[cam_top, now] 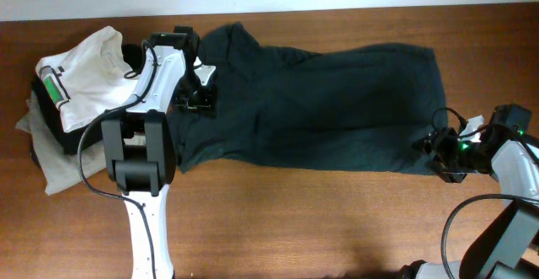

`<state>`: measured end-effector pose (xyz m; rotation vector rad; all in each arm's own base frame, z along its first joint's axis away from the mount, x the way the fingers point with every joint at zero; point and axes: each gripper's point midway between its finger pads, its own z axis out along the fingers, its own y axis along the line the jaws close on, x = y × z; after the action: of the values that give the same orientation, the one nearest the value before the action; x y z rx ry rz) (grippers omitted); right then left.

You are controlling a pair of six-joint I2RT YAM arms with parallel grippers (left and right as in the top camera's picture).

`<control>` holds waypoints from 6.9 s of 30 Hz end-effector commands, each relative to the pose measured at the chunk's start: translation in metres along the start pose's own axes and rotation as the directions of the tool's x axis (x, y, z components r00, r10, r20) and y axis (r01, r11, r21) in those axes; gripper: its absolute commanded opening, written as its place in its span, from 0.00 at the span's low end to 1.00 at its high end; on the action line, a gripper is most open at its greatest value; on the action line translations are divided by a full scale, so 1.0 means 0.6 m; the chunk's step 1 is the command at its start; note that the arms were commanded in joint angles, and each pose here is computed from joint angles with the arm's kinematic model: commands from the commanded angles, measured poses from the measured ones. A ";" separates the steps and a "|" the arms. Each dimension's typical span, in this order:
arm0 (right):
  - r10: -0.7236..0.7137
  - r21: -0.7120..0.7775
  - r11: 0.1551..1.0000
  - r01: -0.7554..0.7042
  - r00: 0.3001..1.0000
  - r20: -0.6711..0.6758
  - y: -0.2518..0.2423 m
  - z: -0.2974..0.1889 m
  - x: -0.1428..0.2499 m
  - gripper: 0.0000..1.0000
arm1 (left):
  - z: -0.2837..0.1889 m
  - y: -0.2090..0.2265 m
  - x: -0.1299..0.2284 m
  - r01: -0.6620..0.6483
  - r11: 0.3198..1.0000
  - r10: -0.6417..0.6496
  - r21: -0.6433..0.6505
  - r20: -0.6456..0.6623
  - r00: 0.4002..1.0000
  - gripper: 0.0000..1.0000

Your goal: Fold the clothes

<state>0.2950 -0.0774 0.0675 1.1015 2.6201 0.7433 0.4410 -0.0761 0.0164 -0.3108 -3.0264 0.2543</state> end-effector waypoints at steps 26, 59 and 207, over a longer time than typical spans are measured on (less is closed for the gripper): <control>-0.009 -0.012 1.000 0.009 1.000 0.010 0.005 -0.003 -0.006 0.61 | -0.156 -0.030 -0.134 -0.240 0.957 0.280 -0.162 0.313 0.907 0.99; -0.234 0.129 0.967 0.221 0.968 0.094 0.024 0.060 -0.161 0.73 | -0.082 0.104 0.071 0.169 0.962 -0.153 0.214 -0.089 0.984 0.51; 0.229 0.515 0.840 -0.172 0.972 -0.051 -0.179 0.042 -0.062 0.04 | -0.117 0.022 0.129 0.159 0.986 -0.158 -0.044 0.022 0.987 0.23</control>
<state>0.2903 -0.1344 -0.0019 1.3404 2.9288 0.3436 0.3437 -0.0335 0.0369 -0.0677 -2.8864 0.1332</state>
